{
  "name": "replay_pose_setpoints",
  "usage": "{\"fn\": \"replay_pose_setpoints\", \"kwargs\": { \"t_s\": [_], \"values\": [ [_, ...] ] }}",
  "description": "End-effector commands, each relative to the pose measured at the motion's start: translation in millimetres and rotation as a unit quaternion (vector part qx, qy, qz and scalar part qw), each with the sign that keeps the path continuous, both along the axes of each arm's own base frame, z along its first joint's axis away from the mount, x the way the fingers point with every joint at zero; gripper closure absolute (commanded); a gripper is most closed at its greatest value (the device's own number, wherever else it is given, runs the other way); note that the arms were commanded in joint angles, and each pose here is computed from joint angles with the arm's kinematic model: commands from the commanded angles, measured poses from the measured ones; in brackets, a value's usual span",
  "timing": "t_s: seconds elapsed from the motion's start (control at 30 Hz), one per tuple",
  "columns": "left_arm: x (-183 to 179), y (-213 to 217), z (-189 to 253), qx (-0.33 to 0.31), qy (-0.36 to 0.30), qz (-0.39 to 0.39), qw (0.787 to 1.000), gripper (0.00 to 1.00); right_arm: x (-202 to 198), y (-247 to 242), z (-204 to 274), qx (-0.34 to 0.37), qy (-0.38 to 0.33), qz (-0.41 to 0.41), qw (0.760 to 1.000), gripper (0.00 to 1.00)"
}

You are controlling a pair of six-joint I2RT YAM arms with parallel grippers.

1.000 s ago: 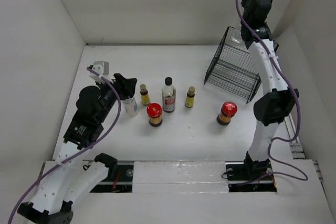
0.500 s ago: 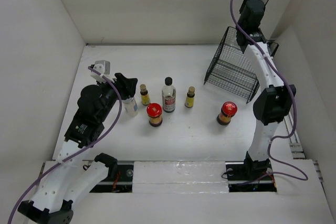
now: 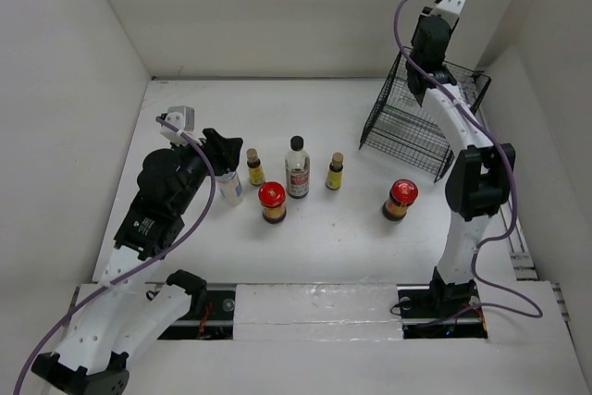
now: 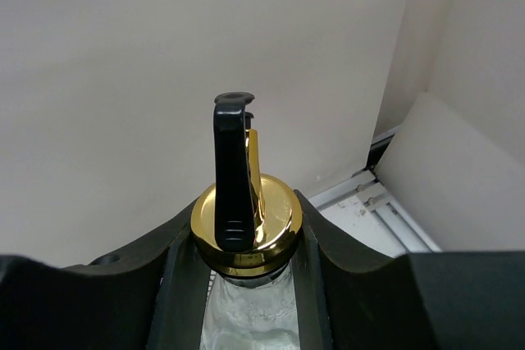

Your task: Organize the condiment bottles

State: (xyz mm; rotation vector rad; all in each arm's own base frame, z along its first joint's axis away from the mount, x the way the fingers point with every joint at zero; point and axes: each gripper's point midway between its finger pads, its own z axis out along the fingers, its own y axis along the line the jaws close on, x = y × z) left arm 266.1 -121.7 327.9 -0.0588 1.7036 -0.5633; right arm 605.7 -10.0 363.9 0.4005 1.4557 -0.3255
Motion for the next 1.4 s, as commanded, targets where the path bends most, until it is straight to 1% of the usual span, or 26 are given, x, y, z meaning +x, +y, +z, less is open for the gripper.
{"fn": "replay_pose_setpoints", "kwargs": {
  "t_s": [0.0, 0.1, 0.13, 0.23, 0.37, 0.4, 0.53, 0.63, 0.7, 0.73, 0.8, 0.83, 0.87, 0.93, 1.0, 1.07, 1.1, 1.13, 1.17, 1.2, 1.23, 1.27, 1.3, 1.37],
  "values": [
    [1, -2, 9, -0.004, -0.021, -0.007, 1.000, 0.51, -11, 2, 64, 0.043, -0.119, 0.011, 0.992, 0.91],
    [1, -2, 9, -0.004, -0.021, -0.007, 1.000, 0.51, -9, 4, 53, 0.056, -0.112, 0.013, 0.992, 0.91],
    [1, -2, 9, -0.004, -0.021, -0.007, 1.000, 0.51, -3, 3, 42, 0.062, -0.098, 0.021, 0.993, 0.90],
    [-1, -3, 11, -0.007, -0.025, -0.012, 1.000, 0.51, -2, -1, 33, 0.068, -0.090, 0.021, 0.993, 0.90],
    [-2, -4, 11, -0.007, -0.025, -0.016, 1.000, 0.51, 0, -4, 26, 0.071, -0.082, 0.023, 0.994, 0.84],
    [-2, -4, 11, -0.007, -0.025, -0.016, 1.000, 0.51, 1, -3, 17, 0.070, -0.071, 0.027, 0.995, 0.82],
    [-4, -4, 14, -0.009, -0.029, -0.016, 0.999, 0.51, 4, -7, -3, 0.080, -0.053, 0.036, 0.995, 0.79],
    [-4, -4, 14, -0.009, -0.029, -0.016, 0.999, 0.51, 4, -5, -17, 0.078, -0.035, 0.039, 0.996, 0.79],
    [-3, -4, 16, -0.010, -0.033, -0.016, 0.999, 0.51, 4, -3, -22, 0.082, -0.032, 0.044, 0.995, 0.74],
    [-3, -4, 16, -0.010, -0.033, -0.016, 0.999, 0.51, 3, -2, -16, 0.082, -0.036, 0.049, 0.995, 0.66],
    [-4, -5, 16, -0.011, -0.033, -0.021, 0.999, 0.51, 0, -2, -14, 0.082, -0.038, 0.049, 0.995, 0.58],
    [-4, -5, 16, -0.011, -0.033, -0.021, 0.999, 0.51, 0, -2, -14, 0.082, -0.038, 0.049, 0.995, 0.48],
    [-4, -5, 16, -0.011, -0.033, -0.021, 0.999, 0.51, -3, -1, -6, 0.082, -0.044, 0.054, 0.994, 0.44],
    [-4, -5, 16, -0.011, -0.033, -0.021, 0.999, 0.51, -9, 0, 9, 0.083, -0.056, 0.060, 0.993, 0.40],
    [-4, -5, 16, -0.011, -0.033, -0.021, 0.999, 0.51, -19, 0, 34, 0.078, -0.074, 0.067, 0.992, 0.34],
    [-2, 1, 14, -0.013, -0.027, -0.001, 1.000, 0.51, -27, 3, 57, 0.068, -0.090, 0.080, 0.990, 0.30],
    [-1, 3, 11, -0.010, -0.022, 0.007, 1.000, 0.49, -37, 2, 71, 0.068, -0.102, 0.081, 0.989, 0.28],
    [0, 6, 11, -0.015, -0.020, 0.016, 1.000, 0.49, -43, 3, 80, 0.062, -0.108, 0.086, 0.988, 0.28],
    [1, 10, 9, -0.013, -0.017, 0.029, 0.999, 0.48, -46, 6, 83, 0.052, -0.105, 0.098, 0.988, 0.28],
    [-1, 11, 12, -0.019, -0.019, 0.029, 0.999, 0.48, -49, 14, 79, 0.047, -0.098, 0.109, 0.988, 0.26],
    [0, 13, 12, -0.019, -0.020, 0.035, 0.999, 0.47, -58, 22, 91, 0.036, -0.108, 0.127, 0.985, 0.26],
    [0, 13, 12, -0.019, -0.020, 0.035, 0.999, 0.45, -61, 26, 92, 0.029, -0.106, 0.139, 0.984, 0.24],
    [0, 13, 12, -0.019, -0.020, 0.035, 0.999, 0.45, -64, 37, 94, 0.023, -0.104, 0.159, 0.981, 0.24],
    [0, 12, 12, -0.023, -0.018, 0.036, 0.999, 0.44, -75, 57, 92, 0.017, -0.097, 0.209, 0.973, 0.29]
  ]
}}
